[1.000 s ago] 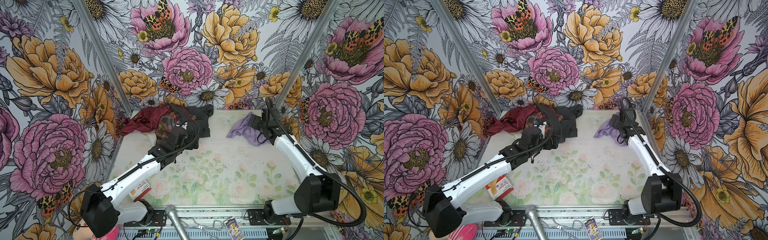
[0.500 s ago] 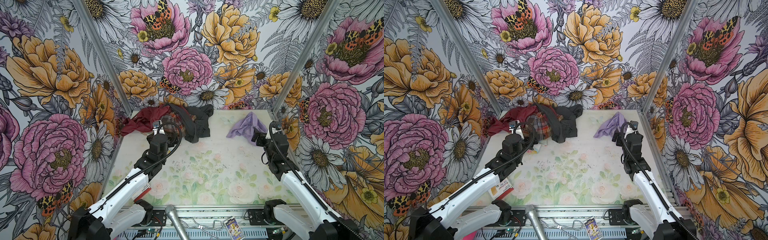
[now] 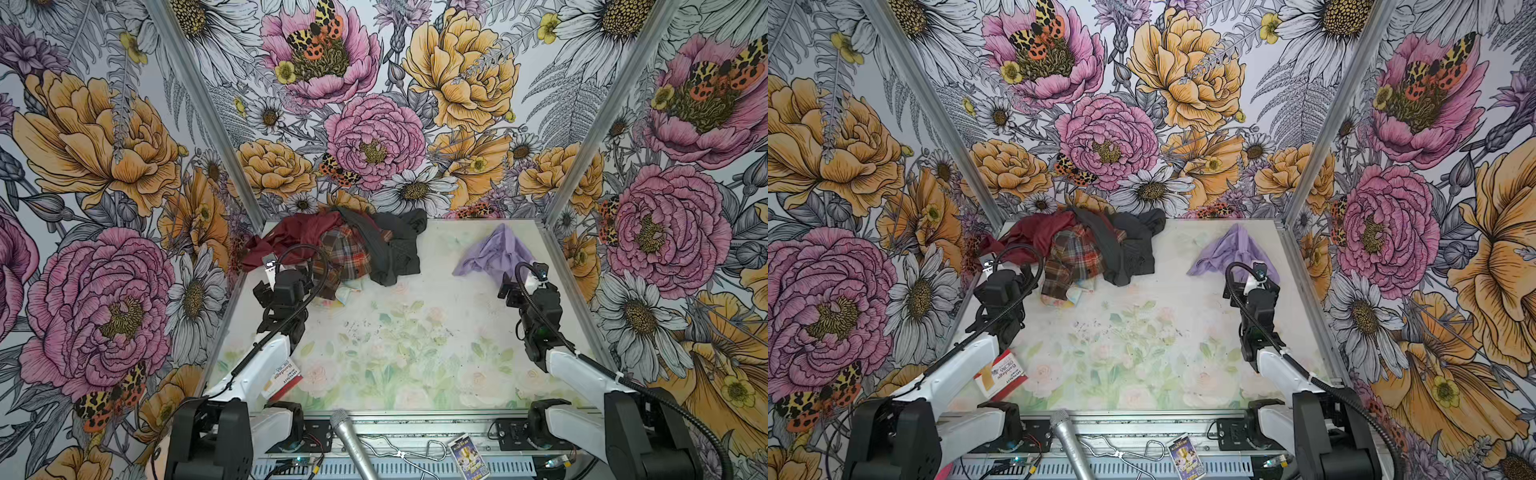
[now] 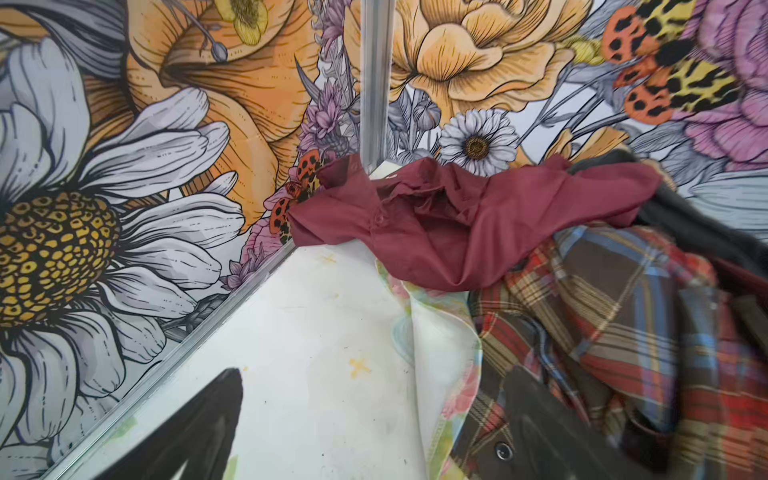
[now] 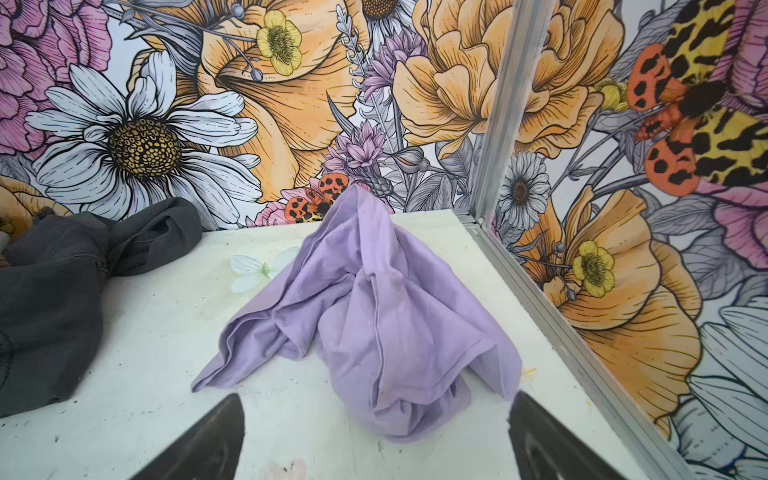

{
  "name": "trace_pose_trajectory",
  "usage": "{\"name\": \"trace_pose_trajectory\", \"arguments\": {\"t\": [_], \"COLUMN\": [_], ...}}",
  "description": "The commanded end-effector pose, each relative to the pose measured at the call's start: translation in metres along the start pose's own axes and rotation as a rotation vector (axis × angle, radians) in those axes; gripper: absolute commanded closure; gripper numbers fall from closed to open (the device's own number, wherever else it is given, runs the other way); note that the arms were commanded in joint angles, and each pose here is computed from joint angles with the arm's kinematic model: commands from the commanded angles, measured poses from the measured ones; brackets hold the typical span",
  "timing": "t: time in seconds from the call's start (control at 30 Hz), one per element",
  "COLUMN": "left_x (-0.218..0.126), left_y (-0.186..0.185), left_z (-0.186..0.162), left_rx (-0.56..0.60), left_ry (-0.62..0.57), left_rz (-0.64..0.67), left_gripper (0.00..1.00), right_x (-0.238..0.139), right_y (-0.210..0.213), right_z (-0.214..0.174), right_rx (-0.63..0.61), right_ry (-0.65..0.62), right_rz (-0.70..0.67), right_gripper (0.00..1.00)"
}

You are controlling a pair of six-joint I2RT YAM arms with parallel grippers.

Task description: Pick out a specific cloth from the pile

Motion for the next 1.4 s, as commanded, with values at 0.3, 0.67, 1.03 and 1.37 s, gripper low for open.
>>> {"name": "trace_pose_trajectory", "arguments": {"t": [0.3,0.67,1.03,1.37], "left_x": [0.035,0.042,0.037,0.037], "left_y": [-0.021,-0.032,-0.036,-0.037], "left_z": [-0.029,-0.041,-0.053,-0.053], "left_rx": [0.087,0.082,0.088,0.091], "left_ry": [-0.054,-0.103,-0.149,-0.144], "left_rz": [-0.128,-0.274,-0.356,-0.349], "left_gripper": [0.01,0.01,0.01,0.01], "right_x": [0.001,0.018,0.029,0.050], "right_y": [-0.023,-0.020,-0.019,-0.010], "right_z": [0.002,-0.012,-0.028,-0.040], "right_rx": [0.066,0.029,0.023,-0.010], "right_ry": [-0.062,-0.029,-0.032,0.065], "right_rz": [-0.048,-0.035,-0.011,0.037], "right_gripper": [0.01,0.01,0.00,0.01]}}
Point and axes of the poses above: each gripper's point midway between its finger pads, its own x axis out along the fingers, its own y axis along the line the jaws close on, z = x × y, the point moved 5 cm from there along -x, back along the fingers, and after that the axes turned 2 degrees about x, right-handed, at the moved point
